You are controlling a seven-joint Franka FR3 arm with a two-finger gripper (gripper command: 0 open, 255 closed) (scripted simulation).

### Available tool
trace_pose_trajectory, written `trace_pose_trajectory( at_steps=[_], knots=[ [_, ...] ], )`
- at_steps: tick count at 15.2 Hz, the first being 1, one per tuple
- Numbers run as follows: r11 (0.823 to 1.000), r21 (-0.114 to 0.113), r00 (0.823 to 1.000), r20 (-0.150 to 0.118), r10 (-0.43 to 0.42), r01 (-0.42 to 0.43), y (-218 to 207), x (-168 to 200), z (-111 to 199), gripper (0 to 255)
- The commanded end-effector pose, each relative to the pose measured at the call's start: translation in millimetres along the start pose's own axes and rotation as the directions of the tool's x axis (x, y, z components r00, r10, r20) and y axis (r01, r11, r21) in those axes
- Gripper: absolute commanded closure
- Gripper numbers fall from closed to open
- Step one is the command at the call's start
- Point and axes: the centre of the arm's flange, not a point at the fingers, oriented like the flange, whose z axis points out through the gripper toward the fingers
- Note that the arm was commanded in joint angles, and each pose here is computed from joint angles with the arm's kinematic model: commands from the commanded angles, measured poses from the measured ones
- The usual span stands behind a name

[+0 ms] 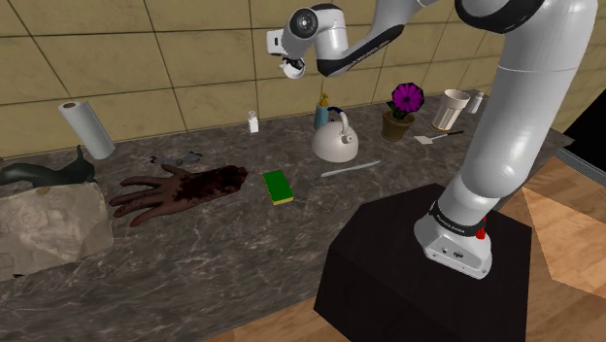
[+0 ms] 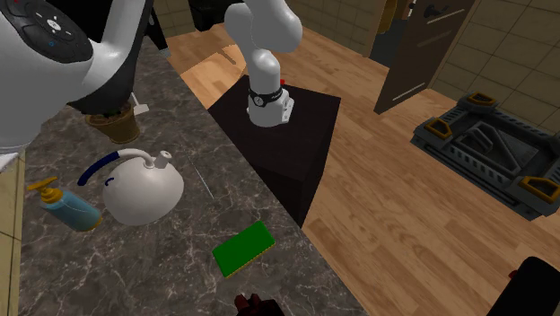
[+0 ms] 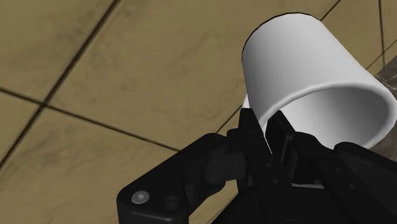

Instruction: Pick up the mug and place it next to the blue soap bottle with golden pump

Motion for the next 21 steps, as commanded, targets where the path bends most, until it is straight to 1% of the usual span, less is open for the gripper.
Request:
trace_pose_trajectory(
  at_steps=[1, 21],
  knots=[
    [1.0, -0.001, 1.0, -0.001, -0.001, 0.001, -6.7, 2.9, 6.7, 255],
    [1.0, -0.001, 1.0, -0.001, -0.001, 0.001, -71.8, 63.9, 63.2, 255]
  ],
)
